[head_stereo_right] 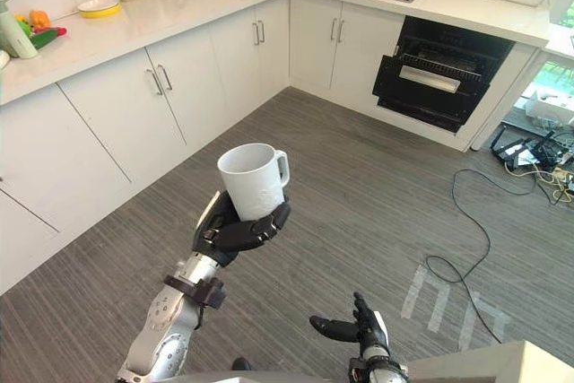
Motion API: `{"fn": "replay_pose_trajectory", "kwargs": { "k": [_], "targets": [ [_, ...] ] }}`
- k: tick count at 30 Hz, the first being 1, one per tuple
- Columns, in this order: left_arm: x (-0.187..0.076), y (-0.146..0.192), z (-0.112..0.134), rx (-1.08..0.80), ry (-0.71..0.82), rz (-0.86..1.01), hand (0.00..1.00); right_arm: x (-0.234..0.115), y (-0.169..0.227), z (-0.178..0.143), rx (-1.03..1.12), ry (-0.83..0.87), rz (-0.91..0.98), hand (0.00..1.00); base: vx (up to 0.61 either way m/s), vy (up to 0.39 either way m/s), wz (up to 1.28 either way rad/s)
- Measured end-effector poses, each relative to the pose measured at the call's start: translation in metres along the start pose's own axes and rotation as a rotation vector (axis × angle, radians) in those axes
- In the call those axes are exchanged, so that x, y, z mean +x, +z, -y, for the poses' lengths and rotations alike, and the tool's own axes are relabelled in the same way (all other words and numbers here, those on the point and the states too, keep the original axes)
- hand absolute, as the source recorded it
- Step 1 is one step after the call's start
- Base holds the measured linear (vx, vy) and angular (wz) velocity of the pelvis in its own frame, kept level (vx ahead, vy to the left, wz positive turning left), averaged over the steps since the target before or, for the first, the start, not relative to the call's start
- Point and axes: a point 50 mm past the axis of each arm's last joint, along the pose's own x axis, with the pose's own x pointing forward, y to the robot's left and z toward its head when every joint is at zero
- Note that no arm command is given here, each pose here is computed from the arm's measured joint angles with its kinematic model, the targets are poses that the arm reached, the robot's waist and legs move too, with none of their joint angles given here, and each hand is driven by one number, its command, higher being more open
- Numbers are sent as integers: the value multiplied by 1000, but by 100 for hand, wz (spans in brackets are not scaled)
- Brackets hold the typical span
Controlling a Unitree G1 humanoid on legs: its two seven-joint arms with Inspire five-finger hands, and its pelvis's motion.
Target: Walk over to the sink, pick up the cup, carry it to the dishwasher, place the cup inside the dishwasher, then close the dishwasher door
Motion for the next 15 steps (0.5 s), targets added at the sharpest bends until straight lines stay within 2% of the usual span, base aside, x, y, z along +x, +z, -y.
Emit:
{"fn": "replay_pose_trajectory", "kwargs": {
  "k": [5,15],
  "targets": [
    [-6,-11,-9,-12,62,-40,0,1,1,-4,6,16,10,100,-11,3,-28],
    [-25,-22,-14,-29,124,-99,0,6,14,2,-42,19,42,100,32,-42,-67]
  ]
}}
